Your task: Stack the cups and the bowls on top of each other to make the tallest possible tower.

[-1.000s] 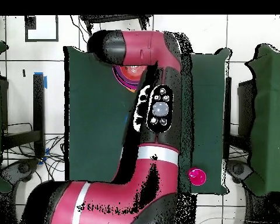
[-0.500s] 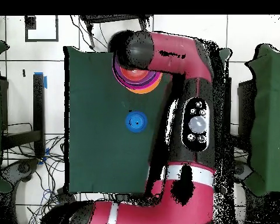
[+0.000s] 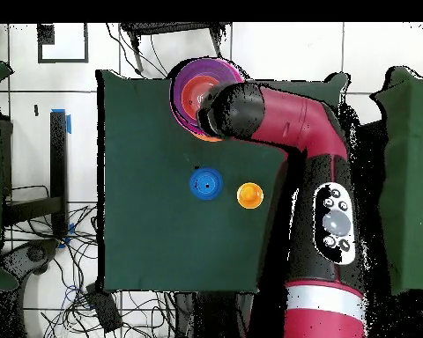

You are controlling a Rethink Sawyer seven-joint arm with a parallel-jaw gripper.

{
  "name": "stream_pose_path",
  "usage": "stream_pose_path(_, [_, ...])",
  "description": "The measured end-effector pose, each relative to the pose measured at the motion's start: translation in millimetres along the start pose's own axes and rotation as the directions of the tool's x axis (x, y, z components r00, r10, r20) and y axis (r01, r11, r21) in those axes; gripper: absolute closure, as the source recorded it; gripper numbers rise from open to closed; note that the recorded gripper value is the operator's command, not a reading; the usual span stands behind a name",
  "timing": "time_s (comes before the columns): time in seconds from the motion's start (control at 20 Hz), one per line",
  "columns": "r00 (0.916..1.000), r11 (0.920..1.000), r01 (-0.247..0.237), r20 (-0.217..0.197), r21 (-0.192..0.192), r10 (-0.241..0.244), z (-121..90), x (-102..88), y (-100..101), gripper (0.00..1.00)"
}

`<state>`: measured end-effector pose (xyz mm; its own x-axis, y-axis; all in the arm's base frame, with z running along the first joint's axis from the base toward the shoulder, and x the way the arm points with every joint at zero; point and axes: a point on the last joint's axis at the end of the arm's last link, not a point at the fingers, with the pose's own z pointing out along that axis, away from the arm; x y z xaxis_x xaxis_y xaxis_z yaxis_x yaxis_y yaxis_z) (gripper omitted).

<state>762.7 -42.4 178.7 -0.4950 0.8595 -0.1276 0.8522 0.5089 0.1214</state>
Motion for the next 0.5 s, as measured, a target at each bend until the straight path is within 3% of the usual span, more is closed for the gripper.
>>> stream_pose_path(0.5, [0.9983, 0.9999, -0.014, -0.057, 0.003, 0.014, 33.0, 35.5, -44.8, 0.00])
